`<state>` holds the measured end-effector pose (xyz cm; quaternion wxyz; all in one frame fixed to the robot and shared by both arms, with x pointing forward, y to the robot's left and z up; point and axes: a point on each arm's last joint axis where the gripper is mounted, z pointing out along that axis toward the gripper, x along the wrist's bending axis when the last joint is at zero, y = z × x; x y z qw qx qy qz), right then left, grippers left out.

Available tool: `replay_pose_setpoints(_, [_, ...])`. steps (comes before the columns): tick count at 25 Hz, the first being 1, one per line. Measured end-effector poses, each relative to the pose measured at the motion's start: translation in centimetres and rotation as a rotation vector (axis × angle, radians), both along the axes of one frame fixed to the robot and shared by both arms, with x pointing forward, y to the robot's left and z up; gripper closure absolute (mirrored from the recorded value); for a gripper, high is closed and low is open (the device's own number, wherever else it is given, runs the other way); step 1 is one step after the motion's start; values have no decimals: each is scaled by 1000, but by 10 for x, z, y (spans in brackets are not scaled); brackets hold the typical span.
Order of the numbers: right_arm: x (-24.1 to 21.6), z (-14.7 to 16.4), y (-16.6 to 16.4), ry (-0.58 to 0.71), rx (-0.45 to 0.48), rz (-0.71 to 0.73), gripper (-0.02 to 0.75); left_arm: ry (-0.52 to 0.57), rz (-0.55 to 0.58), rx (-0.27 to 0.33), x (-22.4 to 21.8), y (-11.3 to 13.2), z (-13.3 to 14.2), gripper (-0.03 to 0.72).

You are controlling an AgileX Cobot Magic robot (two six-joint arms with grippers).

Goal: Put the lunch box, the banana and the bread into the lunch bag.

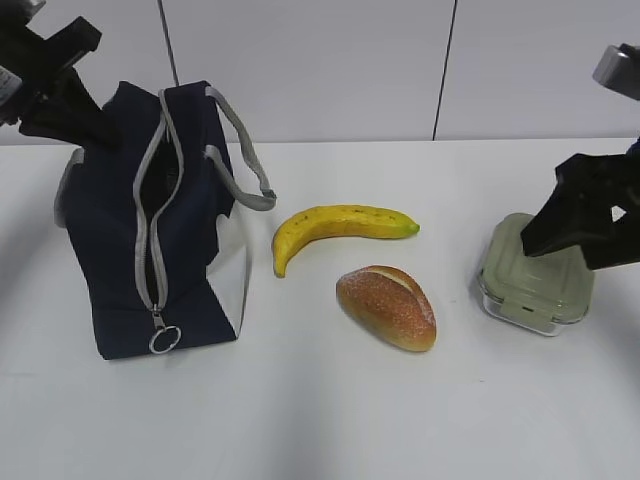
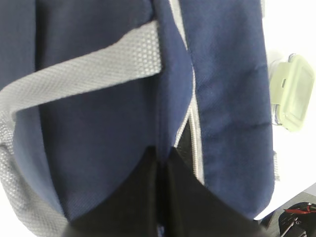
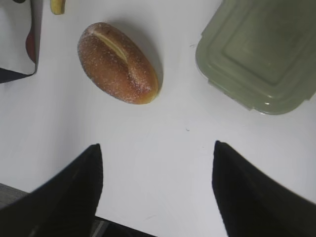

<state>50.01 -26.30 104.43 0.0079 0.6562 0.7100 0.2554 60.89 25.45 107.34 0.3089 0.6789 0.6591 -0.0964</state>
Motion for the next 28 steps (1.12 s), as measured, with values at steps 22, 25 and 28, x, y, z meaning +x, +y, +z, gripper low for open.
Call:
replay_pose_setpoints(22, [34, -61, -117, 16, 278, -182, 176, -5, -4, -19, 0, -1, 1, 690])
replay_pose_setpoints(25, [42, -85, -119, 51, 312, -161, 150, -6, -6, -20, 0, -2, 1, 690])
replay_pose_setpoints(28, [47, -105, -120, 74, 345, -148, 144, -9, -11, -19, 0, -2, 1, 690])
